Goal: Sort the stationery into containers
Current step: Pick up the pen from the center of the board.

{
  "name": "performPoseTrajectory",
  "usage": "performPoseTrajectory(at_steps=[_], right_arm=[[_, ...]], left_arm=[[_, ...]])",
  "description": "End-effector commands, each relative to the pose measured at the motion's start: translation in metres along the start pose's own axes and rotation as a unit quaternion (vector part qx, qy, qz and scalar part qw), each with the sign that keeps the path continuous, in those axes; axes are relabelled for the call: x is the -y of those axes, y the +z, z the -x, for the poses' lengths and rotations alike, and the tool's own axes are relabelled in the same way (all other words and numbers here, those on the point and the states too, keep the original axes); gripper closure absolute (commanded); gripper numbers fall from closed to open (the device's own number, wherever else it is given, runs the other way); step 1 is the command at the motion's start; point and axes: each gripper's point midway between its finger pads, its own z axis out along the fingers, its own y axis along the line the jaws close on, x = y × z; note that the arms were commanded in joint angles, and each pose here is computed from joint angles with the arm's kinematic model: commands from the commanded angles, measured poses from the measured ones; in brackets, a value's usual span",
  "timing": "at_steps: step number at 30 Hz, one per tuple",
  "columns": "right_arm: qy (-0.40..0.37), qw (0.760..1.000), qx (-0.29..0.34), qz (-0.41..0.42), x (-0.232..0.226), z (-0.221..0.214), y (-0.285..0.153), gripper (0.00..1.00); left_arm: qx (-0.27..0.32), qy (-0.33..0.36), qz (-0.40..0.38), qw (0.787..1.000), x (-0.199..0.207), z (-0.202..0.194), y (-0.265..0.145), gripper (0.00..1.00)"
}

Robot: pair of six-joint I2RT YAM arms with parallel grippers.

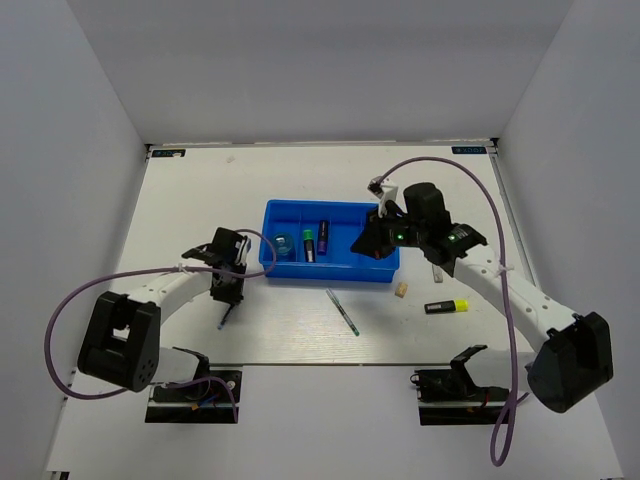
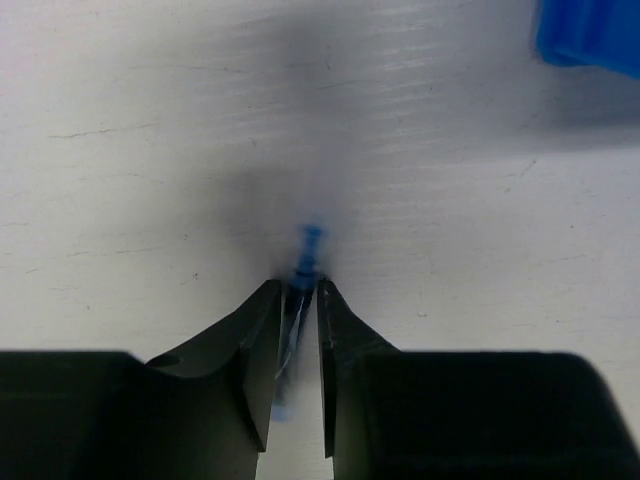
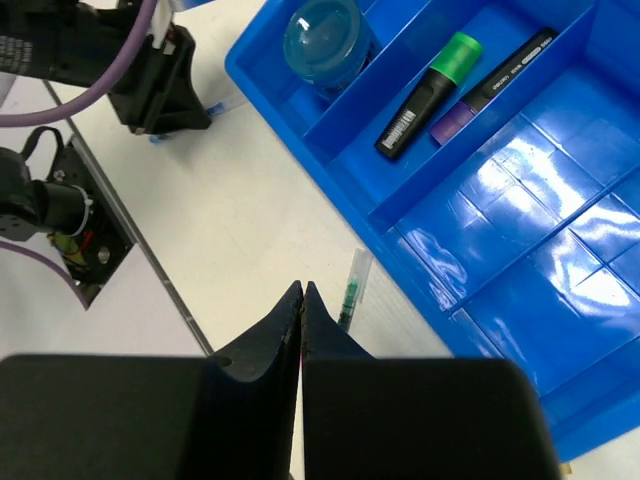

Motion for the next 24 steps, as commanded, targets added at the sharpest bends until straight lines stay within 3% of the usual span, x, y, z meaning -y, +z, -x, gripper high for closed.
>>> performPoseTrajectory(at_steps=[1,5,8,9,10,12,14,15,18,19,23,24], right_arm=[[-0.009,0.999,0.029,0.031,-0.011,0.011,-0.012,1.00],[-0.011,0.998,0.048,0.028,-0.011,0.014,-0.024,0.95],[-0.017,0.998,0.059,0.025,-0.009,0.016,-0.032,0.80],[-0.019,0.998,0.062,0.026,-0.011,0.016,-0.034,0.71],[-0.020,0.997,0.064,0.025,-0.009,0.016,-0.036,0.49],[-0.022,0.997,0.065,0.024,-0.008,0.016,-0.040,0.30],[-0.021,0.997,0.069,0.020,-0.006,0.017,-0.044,0.30],[-0.025,0.997,0.071,0.017,-0.005,0.019,-0.045,0.34],[-0.035,0.997,0.074,-0.008,0.004,0.022,-0.048,0.96],[-0.035,0.996,0.074,-0.023,0.008,0.022,-0.049,1.00],[-0.044,0.993,0.078,-0.075,0.030,0.024,-0.054,1.00],[-0.048,0.993,0.076,-0.082,0.033,0.023,-0.054,0.95]], left_arm=[[0.006,0.002,0.007,1.000,-0.003,0.007,0.002,0.70],[-0.009,0.003,0.019,1.000,-0.007,0.002,0.001,0.85],[-0.001,-0.002,0.026,1.000,-0.009,0.003,-0.007,0.94],[0.010,-0.007,0.026,1.000,-0.009,0.007,-0.012,0.96],[0.016,-0.012,0.026,0.999,-0.010,0.007,-0.018,0.98],[0.053,-0.030,0.027,0.998,-0.010,0.019,-0.037,1.00],[0.083,-0.041,0.022,0.995,-0.009,0.027,-0.053,1.00],[0.104,-0.051,0.015,0.993,-0.007,0.032,-0.063,1.00],[0.153,-0.051,-0.021,0.987,0.014,0.056,-0.092,1.00],[0.180,-0.045,-0.038,0.982,0.025,0.073,-0.110,1.00],[0.230,-0.008,-0.110,0.967,0.088,0.118,-0.139,1.00],[0.230,-0.001,-0.122,0.965,0.102,0.127,-0.135,1.00]])
